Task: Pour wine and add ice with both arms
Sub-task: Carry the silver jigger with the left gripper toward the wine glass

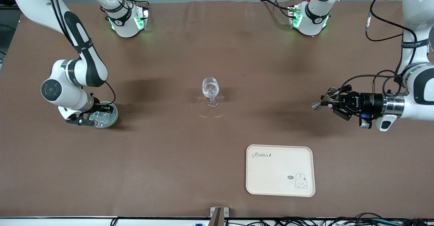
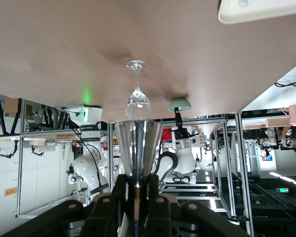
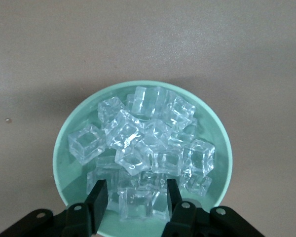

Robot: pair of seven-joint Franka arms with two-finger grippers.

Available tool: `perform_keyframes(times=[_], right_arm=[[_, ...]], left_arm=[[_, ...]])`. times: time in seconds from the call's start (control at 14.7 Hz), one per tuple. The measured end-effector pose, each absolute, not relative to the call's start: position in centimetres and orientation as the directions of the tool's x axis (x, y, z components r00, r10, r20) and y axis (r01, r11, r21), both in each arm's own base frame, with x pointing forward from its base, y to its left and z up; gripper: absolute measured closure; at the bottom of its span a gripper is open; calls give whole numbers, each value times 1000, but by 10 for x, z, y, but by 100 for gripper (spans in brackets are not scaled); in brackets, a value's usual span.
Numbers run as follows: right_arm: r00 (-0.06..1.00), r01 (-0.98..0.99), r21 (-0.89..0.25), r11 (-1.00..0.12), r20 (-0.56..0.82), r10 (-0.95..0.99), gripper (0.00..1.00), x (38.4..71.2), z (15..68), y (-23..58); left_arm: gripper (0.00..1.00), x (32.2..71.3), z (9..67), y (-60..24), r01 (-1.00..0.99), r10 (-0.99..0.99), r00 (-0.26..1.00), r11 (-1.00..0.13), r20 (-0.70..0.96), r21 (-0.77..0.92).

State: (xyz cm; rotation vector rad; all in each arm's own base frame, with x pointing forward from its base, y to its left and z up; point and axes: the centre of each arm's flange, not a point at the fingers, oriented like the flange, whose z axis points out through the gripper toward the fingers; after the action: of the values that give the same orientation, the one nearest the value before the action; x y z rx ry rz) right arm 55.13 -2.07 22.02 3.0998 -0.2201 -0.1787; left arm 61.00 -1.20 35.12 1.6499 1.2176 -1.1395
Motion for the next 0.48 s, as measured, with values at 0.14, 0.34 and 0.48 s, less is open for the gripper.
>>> perform_keyframes(times=[0.14, 0.34, 0.48], right_arm=[[983, -139, 37, -990, -113, -143, 60, 551, 220, -21], [984, -141, 36, -989, -104, -144, 91, 554, 223, -21], [984, -142, 36, -989, -103, -145, 94, 555, 224, -21]], left_arm=[[79, 604, 357, -49, 960, 282, 172, -262, -944, 96], [79, 597, 364, -100, 950, 286, 176, -301, -942, 86], [79, 593, 363, -122, 942, 301, 183, -327, -936, 79]])
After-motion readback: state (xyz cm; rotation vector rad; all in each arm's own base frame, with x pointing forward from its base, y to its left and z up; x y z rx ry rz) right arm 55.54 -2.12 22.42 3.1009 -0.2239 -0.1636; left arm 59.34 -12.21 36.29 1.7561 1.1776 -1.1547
